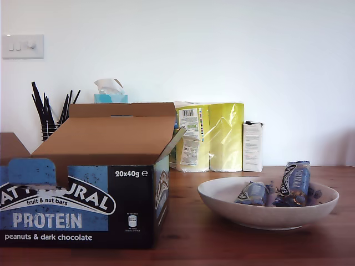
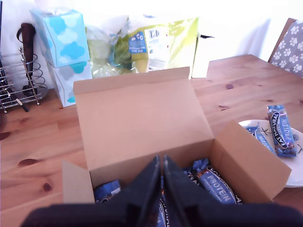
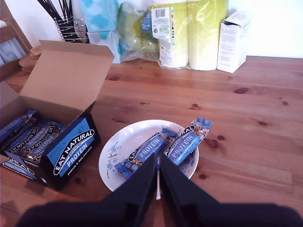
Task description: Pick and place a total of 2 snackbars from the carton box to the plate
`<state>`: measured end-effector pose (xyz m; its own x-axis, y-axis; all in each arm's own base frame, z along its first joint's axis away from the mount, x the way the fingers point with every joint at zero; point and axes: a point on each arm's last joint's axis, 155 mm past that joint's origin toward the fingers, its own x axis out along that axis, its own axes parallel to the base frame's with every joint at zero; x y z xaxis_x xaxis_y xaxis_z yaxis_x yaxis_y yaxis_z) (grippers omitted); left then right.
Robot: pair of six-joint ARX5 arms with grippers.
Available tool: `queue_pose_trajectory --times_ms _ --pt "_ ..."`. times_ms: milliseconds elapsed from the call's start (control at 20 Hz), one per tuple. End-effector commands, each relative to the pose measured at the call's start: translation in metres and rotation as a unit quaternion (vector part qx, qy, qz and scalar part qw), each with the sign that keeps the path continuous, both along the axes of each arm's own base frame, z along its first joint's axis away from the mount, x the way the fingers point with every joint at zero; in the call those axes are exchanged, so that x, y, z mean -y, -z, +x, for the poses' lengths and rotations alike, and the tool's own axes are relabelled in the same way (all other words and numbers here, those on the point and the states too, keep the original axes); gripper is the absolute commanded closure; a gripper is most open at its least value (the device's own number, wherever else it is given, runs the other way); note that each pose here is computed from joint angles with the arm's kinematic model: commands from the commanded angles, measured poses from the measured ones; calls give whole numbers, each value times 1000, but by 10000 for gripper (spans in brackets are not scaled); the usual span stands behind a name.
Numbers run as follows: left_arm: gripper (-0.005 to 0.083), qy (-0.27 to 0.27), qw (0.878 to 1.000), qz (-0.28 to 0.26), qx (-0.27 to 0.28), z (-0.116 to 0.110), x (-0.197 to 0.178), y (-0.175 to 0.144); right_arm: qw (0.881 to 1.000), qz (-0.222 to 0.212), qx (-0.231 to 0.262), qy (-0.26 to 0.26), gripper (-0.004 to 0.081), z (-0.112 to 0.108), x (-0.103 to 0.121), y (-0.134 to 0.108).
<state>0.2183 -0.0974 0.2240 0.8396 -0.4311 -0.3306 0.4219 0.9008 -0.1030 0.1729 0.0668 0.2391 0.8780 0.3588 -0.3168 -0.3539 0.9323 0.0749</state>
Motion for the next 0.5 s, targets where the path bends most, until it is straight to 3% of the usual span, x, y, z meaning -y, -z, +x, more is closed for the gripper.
queue_pose_trajectory --times_ms 0,450 --pt "797 2 1000 2 -13 -1 1 9 1000 1 -4 2 783 2 0 4" --pt "797 2 1000 6 -28 -4 0 17 1000 1 -4 2 783 2 0 4"
